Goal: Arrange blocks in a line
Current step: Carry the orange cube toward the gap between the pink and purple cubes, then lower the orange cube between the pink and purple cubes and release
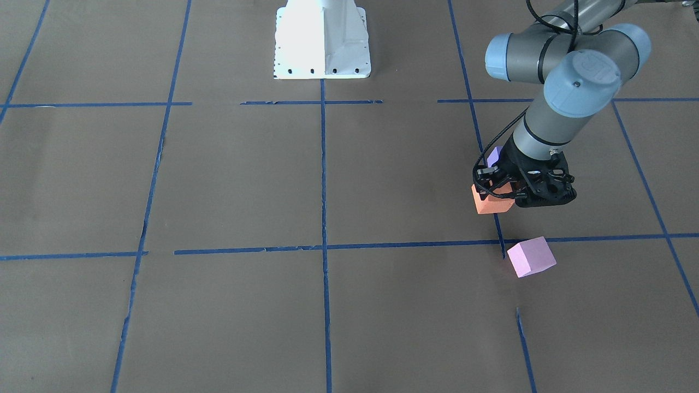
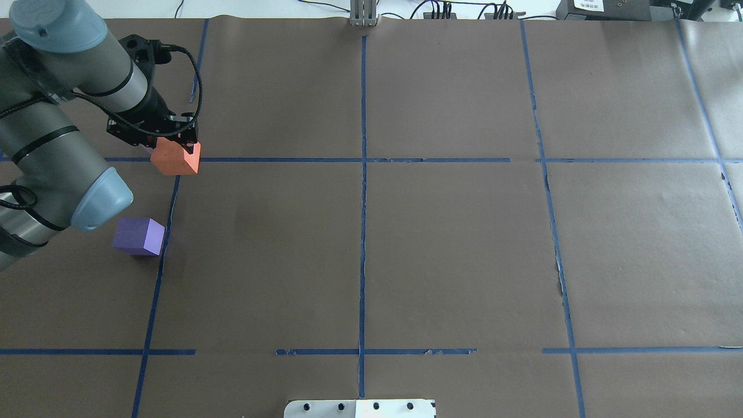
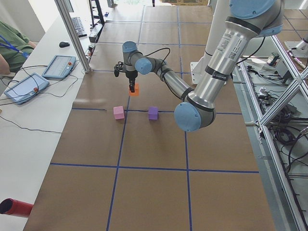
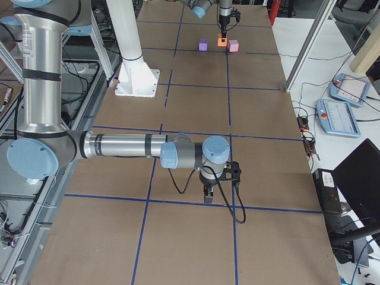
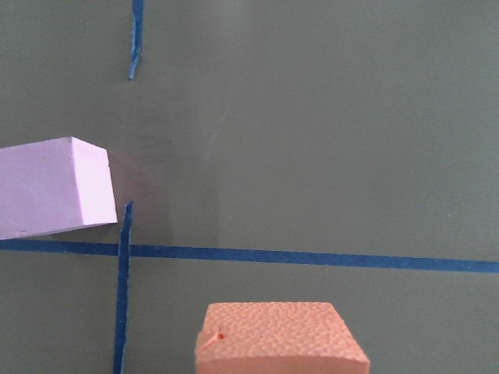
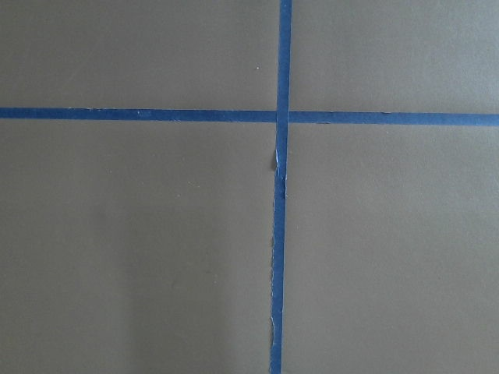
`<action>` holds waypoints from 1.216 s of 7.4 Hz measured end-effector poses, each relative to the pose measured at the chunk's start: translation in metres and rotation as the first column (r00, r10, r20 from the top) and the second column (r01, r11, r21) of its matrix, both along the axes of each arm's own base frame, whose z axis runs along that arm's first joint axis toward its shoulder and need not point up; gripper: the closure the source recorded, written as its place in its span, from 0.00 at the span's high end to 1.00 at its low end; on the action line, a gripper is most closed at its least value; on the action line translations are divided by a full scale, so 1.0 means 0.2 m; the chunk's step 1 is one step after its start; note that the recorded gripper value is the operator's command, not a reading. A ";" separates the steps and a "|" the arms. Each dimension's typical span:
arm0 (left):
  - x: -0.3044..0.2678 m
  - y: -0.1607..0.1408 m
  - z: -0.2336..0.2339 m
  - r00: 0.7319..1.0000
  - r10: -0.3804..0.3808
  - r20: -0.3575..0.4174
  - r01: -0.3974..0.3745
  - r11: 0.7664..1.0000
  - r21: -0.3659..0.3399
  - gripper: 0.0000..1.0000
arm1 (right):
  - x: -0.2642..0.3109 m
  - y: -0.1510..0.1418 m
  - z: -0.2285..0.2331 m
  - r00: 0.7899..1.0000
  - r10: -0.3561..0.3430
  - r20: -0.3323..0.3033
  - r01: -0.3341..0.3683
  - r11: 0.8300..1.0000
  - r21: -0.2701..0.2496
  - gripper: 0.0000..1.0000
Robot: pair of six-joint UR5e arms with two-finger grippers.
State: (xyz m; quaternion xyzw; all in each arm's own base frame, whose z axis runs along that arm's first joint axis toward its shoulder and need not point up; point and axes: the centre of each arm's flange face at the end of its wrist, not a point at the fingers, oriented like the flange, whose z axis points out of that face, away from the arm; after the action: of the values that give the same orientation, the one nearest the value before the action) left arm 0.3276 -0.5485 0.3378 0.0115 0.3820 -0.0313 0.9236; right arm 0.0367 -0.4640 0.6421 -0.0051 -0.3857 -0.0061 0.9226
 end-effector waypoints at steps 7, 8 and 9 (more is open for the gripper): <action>0.01 0.01 0.38 1.000 0.011 0.000 -0.011 1.000 -0.006 0.00 | 0.00 0.00 0.00 1.000 0.000 0.000 0.000 1.000 -0.001 1.00; 0.00 0.03 0.45 1.000 0.011 -0.003 -0.011 1.000 -0.001 0.00 | 0.00 0.00 0.00 1.000 -0.001 0.000 0.001 1.000 -0.001 1.00; -0.01 0.05 0.51 1.000 0.011 -0.006 -0.011 1.000 0.002 0.00 | 0.00 0.00 0.00 1.000 -0.001 0.000 0.001 1.000 -0.001 1.00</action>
State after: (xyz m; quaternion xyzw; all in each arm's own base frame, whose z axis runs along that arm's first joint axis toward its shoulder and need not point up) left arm 0.3254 -0.5394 0.4392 0.0100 0.3847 -0.0257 0.9226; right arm 0.0363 -0.4639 0.6423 -0.0057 -0.3857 -0.0063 0.9226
